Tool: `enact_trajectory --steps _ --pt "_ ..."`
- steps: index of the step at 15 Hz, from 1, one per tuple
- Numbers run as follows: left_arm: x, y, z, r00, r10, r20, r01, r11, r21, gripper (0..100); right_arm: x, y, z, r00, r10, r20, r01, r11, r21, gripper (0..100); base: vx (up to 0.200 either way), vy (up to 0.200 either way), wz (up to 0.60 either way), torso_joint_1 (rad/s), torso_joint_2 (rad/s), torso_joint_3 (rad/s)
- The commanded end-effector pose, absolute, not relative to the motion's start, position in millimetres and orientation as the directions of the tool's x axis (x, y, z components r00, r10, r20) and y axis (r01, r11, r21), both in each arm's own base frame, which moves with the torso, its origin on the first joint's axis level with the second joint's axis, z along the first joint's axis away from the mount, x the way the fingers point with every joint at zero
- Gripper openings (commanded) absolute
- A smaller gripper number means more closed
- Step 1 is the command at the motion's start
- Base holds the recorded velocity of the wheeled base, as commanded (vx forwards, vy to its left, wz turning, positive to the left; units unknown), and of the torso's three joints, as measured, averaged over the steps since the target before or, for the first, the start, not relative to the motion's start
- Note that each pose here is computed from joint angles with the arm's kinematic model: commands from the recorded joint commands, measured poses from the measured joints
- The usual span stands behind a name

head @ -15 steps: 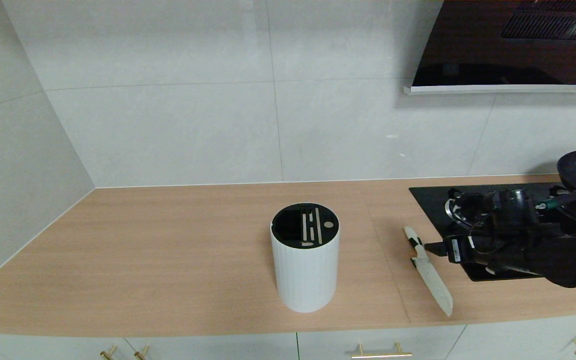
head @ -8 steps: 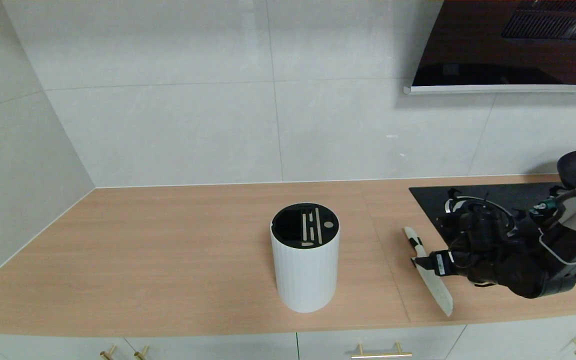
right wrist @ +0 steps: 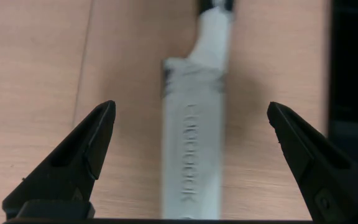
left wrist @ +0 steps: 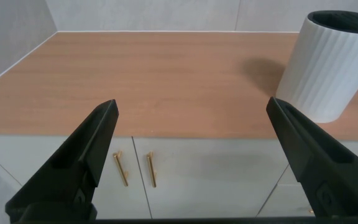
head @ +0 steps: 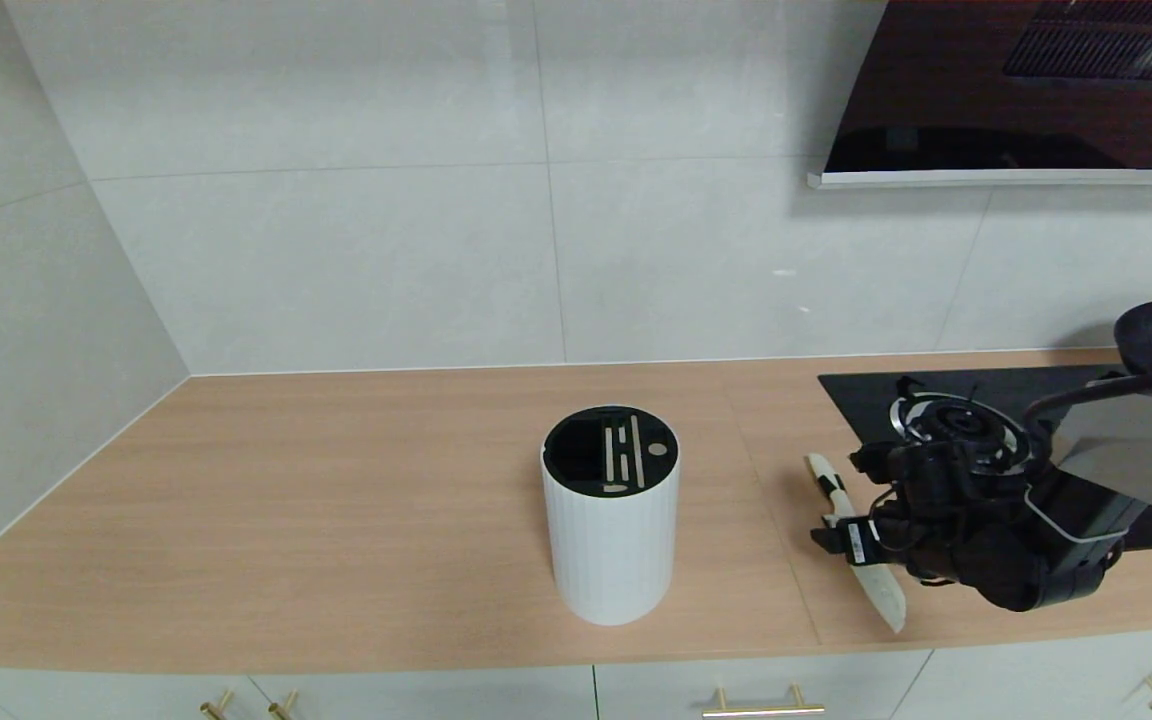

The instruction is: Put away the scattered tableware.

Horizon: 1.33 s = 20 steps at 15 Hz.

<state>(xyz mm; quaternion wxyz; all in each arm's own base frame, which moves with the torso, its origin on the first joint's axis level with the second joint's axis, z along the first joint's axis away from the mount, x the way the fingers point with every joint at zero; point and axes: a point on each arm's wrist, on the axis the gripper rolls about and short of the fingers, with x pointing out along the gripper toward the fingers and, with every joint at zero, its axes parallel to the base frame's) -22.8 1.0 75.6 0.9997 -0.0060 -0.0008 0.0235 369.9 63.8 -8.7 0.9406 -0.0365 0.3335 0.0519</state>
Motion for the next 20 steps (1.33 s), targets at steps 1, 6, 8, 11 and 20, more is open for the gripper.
enact_trajectory --steps 1,6,8,11,20 --pt "-23 1 76 0.999 0.048 0.002 -0.048 0.999 -0.011 100 373 66 -17 0.765 0.074 -0.64 -0.124 0.992 -0.034 100 0.0 0.0 0.0 0.0 0.0 0.0" --pt "-23 1 76 0.999 0.048 0.002 -0.048 0.999 -0.012 100 380 65 -21 0.773 0.035 -0.634 -0.072 0.997 -0.032 100 0.0 0.0 0.0 0.0 0.0 0.0" --pt "-23 1 76 0.999 0.048 0.002 -0.048 0.999 -0.012 100 380 66 -23 0.77 0.038 -0.637 -0.07 0.997 -0.026 100 0.0 0.0 0.0 0.0 0.0 0.0" --pt "-23 1 76 0.999 0.048 0.002 -0.048 0.999 -0.012 100 383 66 -23 0.776 0.04 -0.629 -0.06 0.998 -0.01 100 0.0 0.0 0.0 0.0 0.0 0.0" --pt "-23 1 76 0.999 0.048 0.002 -0.048 0.999 -0.012 100 386 65 -29 0.771 0.033 -0.636 -0.049 0.999 -0.008 100 0.0 0.0 0.0 0.0 0.0 0.0"
